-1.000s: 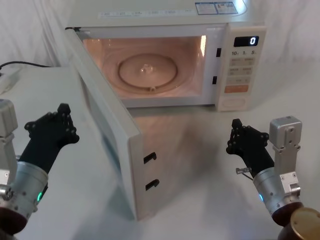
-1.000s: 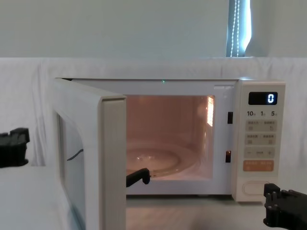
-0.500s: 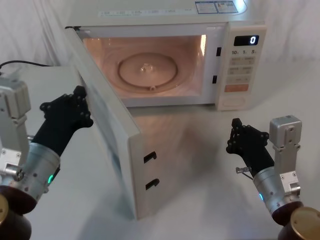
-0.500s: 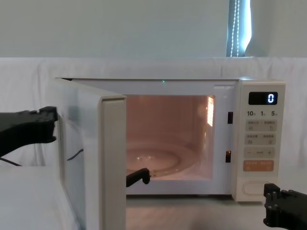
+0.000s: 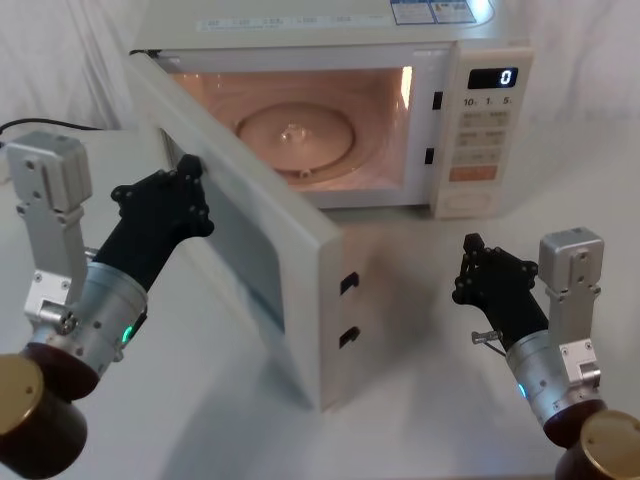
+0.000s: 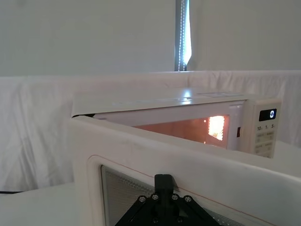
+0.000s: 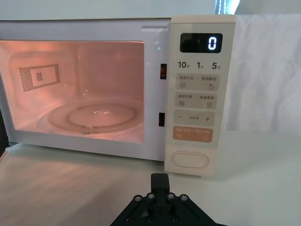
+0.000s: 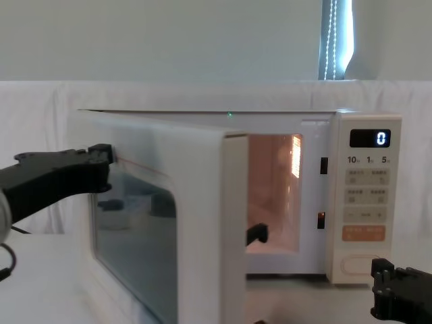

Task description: Press the button to open the microwave door with one hand; close the microwave door with the other hand.

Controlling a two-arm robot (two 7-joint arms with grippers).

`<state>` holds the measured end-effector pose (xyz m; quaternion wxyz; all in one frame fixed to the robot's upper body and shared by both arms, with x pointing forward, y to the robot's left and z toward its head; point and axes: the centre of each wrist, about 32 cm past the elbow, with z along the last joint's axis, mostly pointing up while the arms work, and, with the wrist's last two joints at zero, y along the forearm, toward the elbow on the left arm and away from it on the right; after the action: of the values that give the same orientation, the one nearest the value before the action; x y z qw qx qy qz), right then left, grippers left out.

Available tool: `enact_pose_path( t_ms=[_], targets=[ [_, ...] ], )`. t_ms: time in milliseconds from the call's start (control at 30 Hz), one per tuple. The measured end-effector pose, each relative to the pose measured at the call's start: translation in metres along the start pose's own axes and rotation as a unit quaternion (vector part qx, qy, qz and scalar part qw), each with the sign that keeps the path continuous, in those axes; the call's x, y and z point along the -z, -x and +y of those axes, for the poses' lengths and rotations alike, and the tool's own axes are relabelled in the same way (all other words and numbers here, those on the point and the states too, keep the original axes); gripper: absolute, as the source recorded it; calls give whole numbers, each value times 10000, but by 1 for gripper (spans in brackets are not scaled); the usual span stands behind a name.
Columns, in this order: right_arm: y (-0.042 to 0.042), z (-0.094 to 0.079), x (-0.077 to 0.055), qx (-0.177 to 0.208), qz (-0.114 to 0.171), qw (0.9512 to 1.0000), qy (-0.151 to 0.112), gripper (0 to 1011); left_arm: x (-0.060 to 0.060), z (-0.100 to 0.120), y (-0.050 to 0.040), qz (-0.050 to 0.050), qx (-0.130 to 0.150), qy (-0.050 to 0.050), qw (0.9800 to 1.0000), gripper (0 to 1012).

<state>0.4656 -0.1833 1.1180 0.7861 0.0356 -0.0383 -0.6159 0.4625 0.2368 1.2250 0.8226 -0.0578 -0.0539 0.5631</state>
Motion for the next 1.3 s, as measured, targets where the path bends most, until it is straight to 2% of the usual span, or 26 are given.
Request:
enact_pose_path(
  t_ms=[533,733,1033,1300],
  targets=[
    [0,0,0,0,0,10000,0,0,48,-325,48,157,220,36,9996,0],
    [0,0,0,0,0,10000,0,0,84,-448,89,284,322,21,9991,0],
    [0,0,0,0,0,10000,0,0,94,-649,167,393,452,121,9981,0],
    [0,0,0,0,0,10000,0,0,105,-793,183,469,479,113,9977,0]
  ],
)
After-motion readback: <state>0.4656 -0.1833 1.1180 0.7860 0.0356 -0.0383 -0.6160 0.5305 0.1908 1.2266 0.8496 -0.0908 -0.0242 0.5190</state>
